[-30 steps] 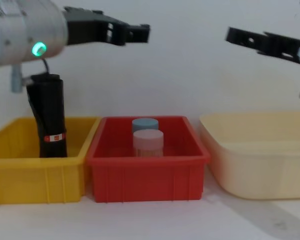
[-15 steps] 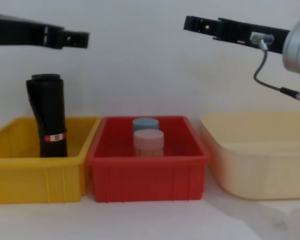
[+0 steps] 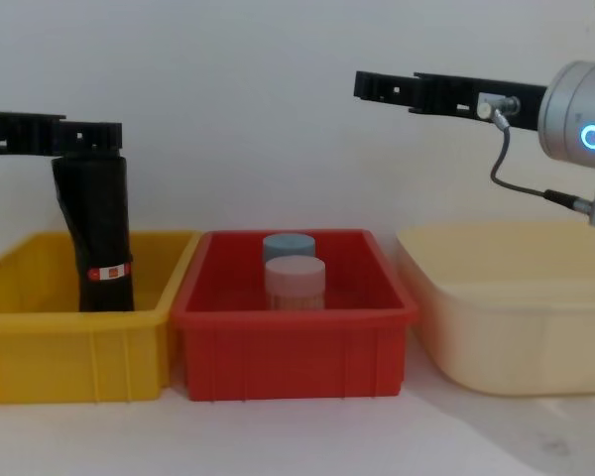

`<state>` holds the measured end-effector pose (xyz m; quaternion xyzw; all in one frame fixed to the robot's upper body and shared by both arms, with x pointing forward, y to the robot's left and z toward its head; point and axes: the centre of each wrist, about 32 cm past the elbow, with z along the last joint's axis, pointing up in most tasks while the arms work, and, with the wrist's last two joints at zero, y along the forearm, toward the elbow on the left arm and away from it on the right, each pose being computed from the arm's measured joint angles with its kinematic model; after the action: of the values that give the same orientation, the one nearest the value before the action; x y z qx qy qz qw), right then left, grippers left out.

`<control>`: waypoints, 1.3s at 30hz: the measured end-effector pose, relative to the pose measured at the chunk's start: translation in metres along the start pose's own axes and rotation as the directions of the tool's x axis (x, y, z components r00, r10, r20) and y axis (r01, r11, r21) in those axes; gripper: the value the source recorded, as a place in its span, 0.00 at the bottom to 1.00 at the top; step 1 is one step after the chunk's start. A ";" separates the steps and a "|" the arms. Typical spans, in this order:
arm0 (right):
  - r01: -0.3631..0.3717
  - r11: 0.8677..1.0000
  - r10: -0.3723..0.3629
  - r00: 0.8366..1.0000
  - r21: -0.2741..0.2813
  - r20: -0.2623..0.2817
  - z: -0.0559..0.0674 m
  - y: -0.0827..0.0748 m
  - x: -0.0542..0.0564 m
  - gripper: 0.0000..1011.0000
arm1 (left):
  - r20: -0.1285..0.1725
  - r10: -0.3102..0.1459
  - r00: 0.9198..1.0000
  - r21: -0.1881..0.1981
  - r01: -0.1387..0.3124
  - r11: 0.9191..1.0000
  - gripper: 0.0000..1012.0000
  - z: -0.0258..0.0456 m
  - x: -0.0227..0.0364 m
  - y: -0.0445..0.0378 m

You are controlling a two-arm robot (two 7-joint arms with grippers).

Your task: Pick up the garbage bag with the one hand and transfer it to the other hand.

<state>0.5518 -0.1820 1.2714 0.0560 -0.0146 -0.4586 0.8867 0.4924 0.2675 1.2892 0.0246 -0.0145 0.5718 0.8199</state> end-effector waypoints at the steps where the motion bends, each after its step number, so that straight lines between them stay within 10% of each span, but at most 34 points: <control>1: 0.002 1.000 -0.002 1.000 -0.002 0.002 0.000 0.000 0.001 0.99 | -0.005 -0.003 1.000 -0.003 0.003 1.000 0.99 -0.0008 0.0009 -0.0007; 21: 0.047 0.998 -0.046 0.999 -0.037 0.027 -0.006 0.006 0.016 0.99 | -0.081 -0.032 0.996 0.007 0.033 0.999 0.99 -0.0186 0.0163 -0.0349; 39: 0.053 0.995 -0.051 0.998 -0.083 0.026 -0.014 0.002 0.023 0.99 | -0.087 -0.060 0.994 0.035 0.064 0.997 0.99 -0.0265 0.0188 -0.0579</control>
<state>0.5674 -0.1984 1.2570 0.0138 -0.0045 -0.4823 0.8759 0.5532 0.2666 1.2624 0.0161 0.0322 0.5467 0.8365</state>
